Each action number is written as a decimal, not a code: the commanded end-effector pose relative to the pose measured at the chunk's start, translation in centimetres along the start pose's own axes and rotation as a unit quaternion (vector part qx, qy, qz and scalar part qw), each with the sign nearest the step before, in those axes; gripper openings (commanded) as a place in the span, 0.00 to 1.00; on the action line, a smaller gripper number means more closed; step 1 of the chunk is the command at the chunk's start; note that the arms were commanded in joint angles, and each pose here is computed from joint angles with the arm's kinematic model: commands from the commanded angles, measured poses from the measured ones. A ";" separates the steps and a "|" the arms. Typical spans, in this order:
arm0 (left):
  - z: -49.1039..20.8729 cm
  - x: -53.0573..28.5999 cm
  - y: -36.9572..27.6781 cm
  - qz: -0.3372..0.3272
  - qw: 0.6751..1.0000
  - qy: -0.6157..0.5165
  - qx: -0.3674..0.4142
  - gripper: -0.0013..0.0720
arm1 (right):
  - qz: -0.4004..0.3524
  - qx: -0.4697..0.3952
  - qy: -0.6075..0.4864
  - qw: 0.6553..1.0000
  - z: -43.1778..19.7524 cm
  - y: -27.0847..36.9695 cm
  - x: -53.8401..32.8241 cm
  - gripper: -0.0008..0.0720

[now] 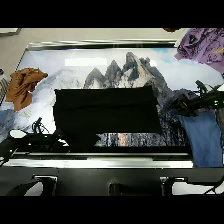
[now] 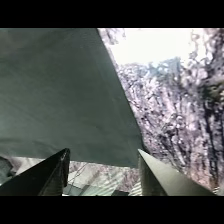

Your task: Fold the clothes and pants, and hang the long-sleeved shirts on hangers.

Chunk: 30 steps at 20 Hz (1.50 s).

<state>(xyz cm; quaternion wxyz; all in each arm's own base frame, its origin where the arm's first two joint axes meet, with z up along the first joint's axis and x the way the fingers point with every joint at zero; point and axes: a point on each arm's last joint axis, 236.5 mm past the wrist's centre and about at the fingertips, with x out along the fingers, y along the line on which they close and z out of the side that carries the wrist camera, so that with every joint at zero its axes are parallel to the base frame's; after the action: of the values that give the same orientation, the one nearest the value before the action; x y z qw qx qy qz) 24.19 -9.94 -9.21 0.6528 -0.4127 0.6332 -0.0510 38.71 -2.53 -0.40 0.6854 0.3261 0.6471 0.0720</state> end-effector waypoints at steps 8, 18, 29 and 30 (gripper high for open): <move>-1.0 2.4 -1.0 -0.009 1.000 0.021 -0.012 0.04 | -0.026 -0.019 0.025 0.999 -1.3 -1.8 0.7 0.68; -1.9 2.1 -1.1 -0.014 0.999 0.042 -0.016 0.04 | 0.034 0.015 0.094 0.995 -8.5 -4.2 8.9 0.75; -1.3 1.9 -0.8 -0.015 0.999 0.034 -0.024 0.04 | 0.055 0.050 0.037 0.997 -7.3 -4.3 11.1 0.34; -1.3 1.9 -0.8 -0.015 0.999 0.034 -0.024 0.04 | 0.059 0.053 0.031 0.996 -6.9 -4.2 11.1 0.27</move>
<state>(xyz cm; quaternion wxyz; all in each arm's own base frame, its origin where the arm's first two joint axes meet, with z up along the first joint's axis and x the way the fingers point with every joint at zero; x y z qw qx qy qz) 23.72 -12.26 -10.02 0.6191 -0.4357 0.6506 -0.0600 31.12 3.03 -11.19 0.6199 0.3899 0.6729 0.1051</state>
